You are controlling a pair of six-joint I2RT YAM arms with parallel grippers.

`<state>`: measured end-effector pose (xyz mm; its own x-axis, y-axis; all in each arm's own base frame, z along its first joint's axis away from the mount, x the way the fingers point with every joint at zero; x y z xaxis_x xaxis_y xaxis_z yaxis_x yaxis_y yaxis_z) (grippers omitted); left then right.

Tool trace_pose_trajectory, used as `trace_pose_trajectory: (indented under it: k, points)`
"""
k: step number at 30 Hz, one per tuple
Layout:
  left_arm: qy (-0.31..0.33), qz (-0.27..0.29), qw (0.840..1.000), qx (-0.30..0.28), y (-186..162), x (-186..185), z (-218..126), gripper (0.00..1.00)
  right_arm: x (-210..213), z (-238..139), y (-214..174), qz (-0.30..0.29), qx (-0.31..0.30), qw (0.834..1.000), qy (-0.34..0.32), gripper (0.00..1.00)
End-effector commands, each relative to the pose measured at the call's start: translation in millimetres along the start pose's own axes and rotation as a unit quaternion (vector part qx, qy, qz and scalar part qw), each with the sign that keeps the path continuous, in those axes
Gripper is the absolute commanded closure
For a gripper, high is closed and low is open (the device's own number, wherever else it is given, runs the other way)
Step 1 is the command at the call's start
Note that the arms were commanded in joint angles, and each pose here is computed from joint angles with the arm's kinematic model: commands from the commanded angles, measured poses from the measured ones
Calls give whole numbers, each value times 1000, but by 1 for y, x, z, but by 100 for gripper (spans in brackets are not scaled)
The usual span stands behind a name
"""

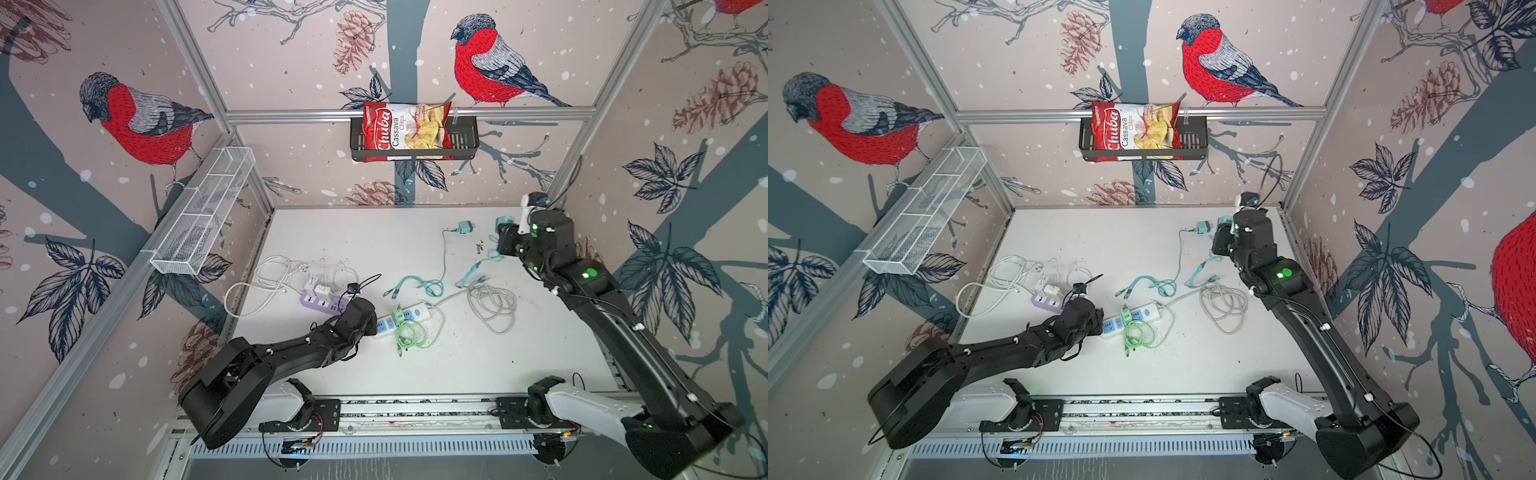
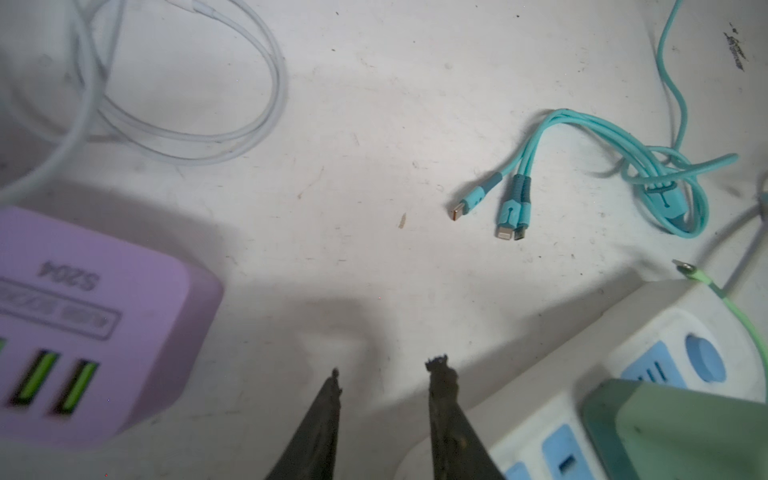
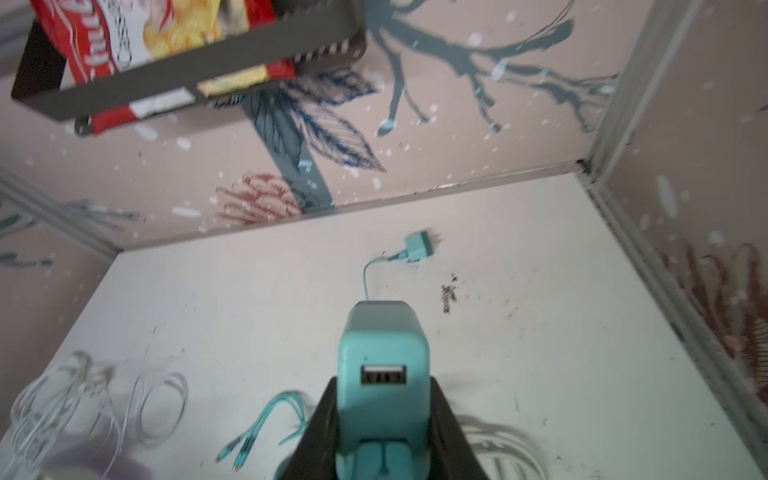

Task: Insert the plug
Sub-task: 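Carry the teal charger toward the strip with the right gripper while the left withdraws, then bring the held teal charger above the white power strip with the right gripper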

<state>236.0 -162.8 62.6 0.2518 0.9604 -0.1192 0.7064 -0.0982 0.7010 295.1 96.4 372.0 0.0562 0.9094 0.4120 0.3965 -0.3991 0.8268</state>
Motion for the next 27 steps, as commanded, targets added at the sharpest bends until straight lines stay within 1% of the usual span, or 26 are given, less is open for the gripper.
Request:
trace_pose_trajectory:
  k: [1, 3, 5, 7, 10, 13, 16, 22, 25, 27]
  points:
    - [-28, 7, 1000, -12, 5, -12, 4, 65, -5, -17, 26, 19, -62, 998, -12, 90]
    - [-39, 15, 999, -3, 0, -18, 8, 66, -8, -26, 34, 23, -77, 997, -15, 89]
    - [-52, 22, 998, 6, -5, -26, 11, 68, -9, -27, 35, 22, -72, 997, -15, 87]
    - [-66, 32, 997, 15, -10, -35, 13, 69, -6, -20, 29, 19, -47, 999, -7, 87]
    - [-101, 45, 994, 23, -14, -53, 14, 70, 2, -6, 2, 20, 6, 999, 33, 88]
    - [-146, 54, 988, 22, -16, -76, 13, 70, -7, 11, -37, 30, 61, 997, 38, 88]
    - [-175, 65, 982, 28, -18, -97, 17, 71, -27, 26, -85, 50, 115, 992, 19, 88]
    - [-198, 82, 976, 37, -18, -119, 30, 74, -76, 46, -176, 87, 195, 976, -43, 90]
    - [-201, 86, 975, 35, -14, -124, 31, 74, -97, 57, -216, 100, 232, 965, -76, 90]
    - [-200, 91, 975, 32, -11, -126, 31, 74, -111, 63, -241, 107, 262, 953, -105, 90]
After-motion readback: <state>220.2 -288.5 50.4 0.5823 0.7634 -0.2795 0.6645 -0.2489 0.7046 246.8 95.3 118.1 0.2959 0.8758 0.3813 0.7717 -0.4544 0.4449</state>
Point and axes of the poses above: each gripper's point midway between its finger pads, its own z axis out along the fingers, its own x axis along the line the jaws close on, y = z × x, the point moved 4 cm from there along -z, back along the fingers, and after that the axes turned 14 degrees about z, right-handed, at the moved point
